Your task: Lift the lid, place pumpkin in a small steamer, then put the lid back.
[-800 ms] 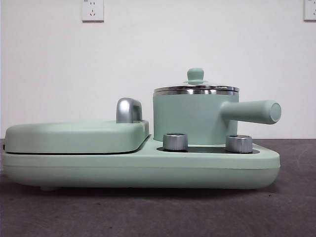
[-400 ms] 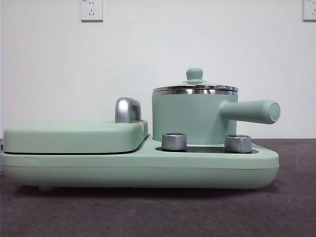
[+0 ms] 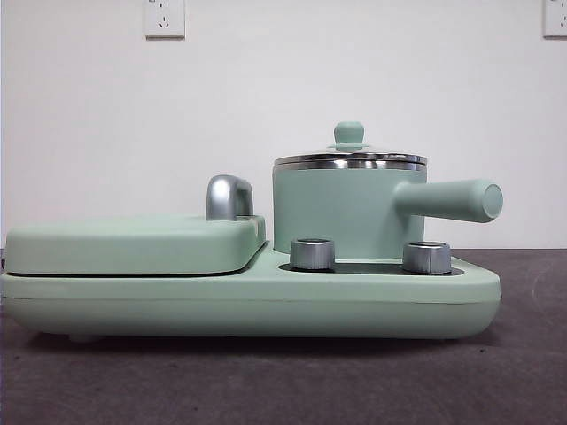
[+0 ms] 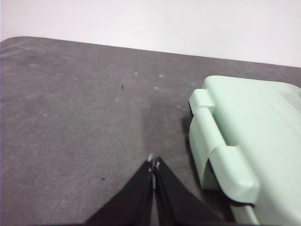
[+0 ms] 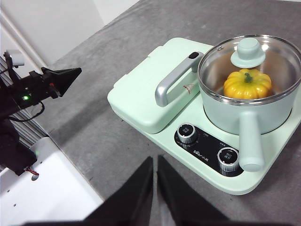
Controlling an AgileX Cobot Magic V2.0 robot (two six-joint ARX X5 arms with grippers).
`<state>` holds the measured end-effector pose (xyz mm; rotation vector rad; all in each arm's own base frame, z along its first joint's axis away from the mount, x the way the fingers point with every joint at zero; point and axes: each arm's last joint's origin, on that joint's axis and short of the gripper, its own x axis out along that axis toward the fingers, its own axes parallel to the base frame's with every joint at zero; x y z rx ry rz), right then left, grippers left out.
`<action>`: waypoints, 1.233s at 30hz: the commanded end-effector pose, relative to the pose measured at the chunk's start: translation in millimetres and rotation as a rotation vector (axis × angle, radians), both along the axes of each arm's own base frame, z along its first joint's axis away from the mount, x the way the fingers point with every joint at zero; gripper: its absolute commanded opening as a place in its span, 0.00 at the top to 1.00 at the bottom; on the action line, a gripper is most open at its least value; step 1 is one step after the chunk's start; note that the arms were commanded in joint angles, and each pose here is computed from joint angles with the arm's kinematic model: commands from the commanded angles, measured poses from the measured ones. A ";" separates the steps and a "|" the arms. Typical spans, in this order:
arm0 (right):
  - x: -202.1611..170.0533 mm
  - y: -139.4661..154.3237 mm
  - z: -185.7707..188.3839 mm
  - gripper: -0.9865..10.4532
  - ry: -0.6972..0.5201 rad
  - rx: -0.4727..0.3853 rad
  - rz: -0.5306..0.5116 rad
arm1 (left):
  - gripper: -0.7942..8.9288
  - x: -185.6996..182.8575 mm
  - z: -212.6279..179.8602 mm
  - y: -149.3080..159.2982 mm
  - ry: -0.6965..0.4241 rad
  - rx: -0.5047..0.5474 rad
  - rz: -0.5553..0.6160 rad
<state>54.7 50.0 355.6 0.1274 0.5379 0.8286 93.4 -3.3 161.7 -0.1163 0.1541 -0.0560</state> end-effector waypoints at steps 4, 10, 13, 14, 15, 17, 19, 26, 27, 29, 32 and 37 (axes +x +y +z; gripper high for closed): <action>0.8 1.4 2.6 0.90 -0.016 0.003 0.013 | 0.91 2.1 -12.4 0.3 0.029 0.019 0.002; 0.9 1.4 2.7 0.90 -0.017 0.003 0.013 | 0.91 2.1 -12.3 0.6 0.025 0.053 0.000; 0.9 1.4 2.7 0.90 -0.017 0.003 0.013 | 0.91 2.2 -12.4 2.0 0.027 0.064 0.026; 0.9 1.4 2.7 0.90 -0.017 0.003 0.013 | 0.91 2.2 -12.4 2.4 0.028 0.063 0.033; 0.9 1.4 2.7 0.90 -0.017 0.003 0.013 | 0.91 2.2 -12.4 2.7 0.028 0.063 0.038; 0.9 1.4 2.7 0.90 -0.018 0.004 0.013 | 0.91 2.2 -12.4 2.9 0.028 0.062 0.040; 0.9 1.4 2.7 0.90 -0.018 0.004 0.013 | 0.91 2.2 -12.0 2.9 0.024 0.062 0.040; 0.9 1.4 2.7 0.90 -0.018 0.004 0.013 | 0.91 2.2 -12.1 2.9 0.025 0.062 0.039; 0.9 1.4 2.7 0.90 -0.018 0.004 0.013 | 0.91 2.2 -12.1 2.9 0.025 0.062 0.039; 0.9 1.4 2.7 0.90 -0.018 0.004 0.013 | 0.91 2.2 -12.1 2.9 0.025 0.062 0.039; 0.9 1.4 2.7 0.90 -0.018 0.004 0.013 | 0.91 2.2 -12.1 2.9 0.025 0.062 0.039; 0.6 -0.6 1.8 0.90 -0.031 0.012 -0.008 | 0.91 2.2 -12.1 2.9 0.025 0.062 0.039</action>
